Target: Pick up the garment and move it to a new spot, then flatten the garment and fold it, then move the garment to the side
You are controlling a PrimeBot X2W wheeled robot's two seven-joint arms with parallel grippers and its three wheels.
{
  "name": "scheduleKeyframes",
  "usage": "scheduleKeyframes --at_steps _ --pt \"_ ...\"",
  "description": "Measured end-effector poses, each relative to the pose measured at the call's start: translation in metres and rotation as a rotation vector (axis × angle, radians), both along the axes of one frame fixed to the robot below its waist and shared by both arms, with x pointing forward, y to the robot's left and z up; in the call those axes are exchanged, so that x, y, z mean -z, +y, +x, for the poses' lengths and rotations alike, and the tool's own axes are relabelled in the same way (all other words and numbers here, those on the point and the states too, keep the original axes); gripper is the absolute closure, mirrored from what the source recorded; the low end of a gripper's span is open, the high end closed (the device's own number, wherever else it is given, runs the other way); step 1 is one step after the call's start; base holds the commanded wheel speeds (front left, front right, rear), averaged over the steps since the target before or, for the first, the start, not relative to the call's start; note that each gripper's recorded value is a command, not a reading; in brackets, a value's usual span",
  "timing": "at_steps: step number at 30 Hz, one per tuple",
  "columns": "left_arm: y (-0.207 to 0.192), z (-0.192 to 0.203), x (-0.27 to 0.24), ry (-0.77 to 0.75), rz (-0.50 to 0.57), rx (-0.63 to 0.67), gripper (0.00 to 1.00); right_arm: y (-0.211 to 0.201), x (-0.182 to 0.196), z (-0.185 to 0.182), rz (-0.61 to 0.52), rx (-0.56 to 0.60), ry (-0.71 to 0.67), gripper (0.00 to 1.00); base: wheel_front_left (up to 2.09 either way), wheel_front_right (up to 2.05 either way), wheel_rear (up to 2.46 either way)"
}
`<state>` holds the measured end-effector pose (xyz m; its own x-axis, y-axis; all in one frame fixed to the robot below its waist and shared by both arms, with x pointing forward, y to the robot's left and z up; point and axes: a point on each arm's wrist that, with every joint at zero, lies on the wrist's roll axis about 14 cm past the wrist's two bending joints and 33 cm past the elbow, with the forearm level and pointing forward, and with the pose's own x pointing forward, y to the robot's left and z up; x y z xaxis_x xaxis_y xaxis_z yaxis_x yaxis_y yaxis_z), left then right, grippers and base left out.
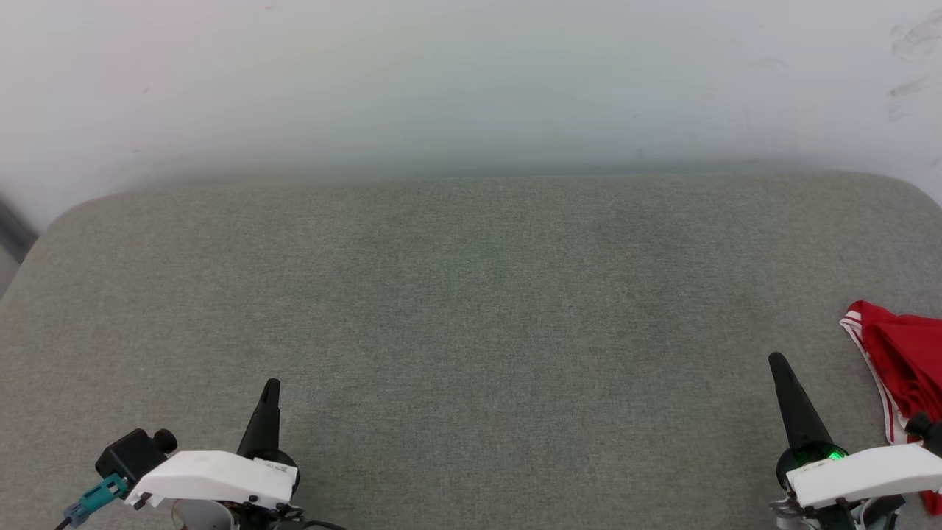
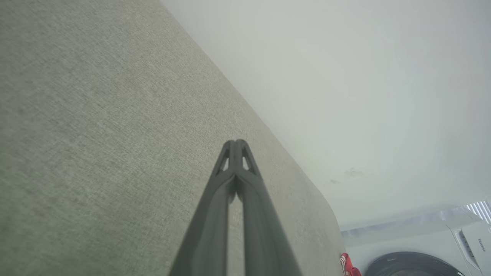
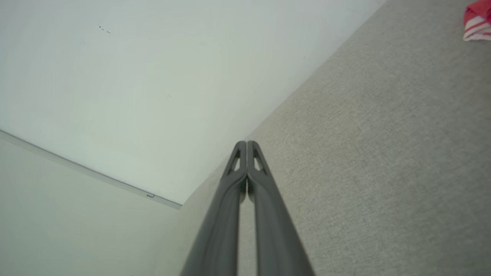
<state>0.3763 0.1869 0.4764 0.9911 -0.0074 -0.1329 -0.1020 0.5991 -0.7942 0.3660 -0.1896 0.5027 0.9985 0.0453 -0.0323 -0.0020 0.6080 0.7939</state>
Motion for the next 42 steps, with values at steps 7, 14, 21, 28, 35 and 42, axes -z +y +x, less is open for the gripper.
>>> scheduleKeyframes --at_steps 7,14,21,28,35,42 --pt "0.001 0.001 -0.001 -0.002 -0.081 -0.008 1.00 -0.001 -0.001 0.003 0.084 0.007 -0.002 1.00 0.00 0.00 0.00" --pt "0.003 0.003 -0.005 -0.012 -0.158 -0.017 1.00 -0.002 -0.001 0.006 0.161 0.014 -0.002 1.00 0.00 0.00 0.00" --pt "0.003 0.005 -0.007 -0.019 -0.231 -0.023 1.00 -0.003 0.000 0.008 0.234 0.019 0.002 1.00 0.00 0.00 0.00" --pt "0.005 0.006 -0.009 -0.029 -0.299 -0.033 1.00 -0.004 -0.001 0.010 0.301 0.027 -0.001 1.00 0.00 0.00 0.00" --pt "0.007 0.007 -0.012 -0.040 -0.362 -0.036 1.00 -0.005 0.000 0.012 0.366 0.033 0.001 1.00 0.00 0.00 0.00" --pt "0.008 0.008 -0.016 -0.055 -0.421 -0.040 1.00 -0.006 -0.001 0.014 0.426 0.037 0.000 1.00 0.00 0.00 0.00"
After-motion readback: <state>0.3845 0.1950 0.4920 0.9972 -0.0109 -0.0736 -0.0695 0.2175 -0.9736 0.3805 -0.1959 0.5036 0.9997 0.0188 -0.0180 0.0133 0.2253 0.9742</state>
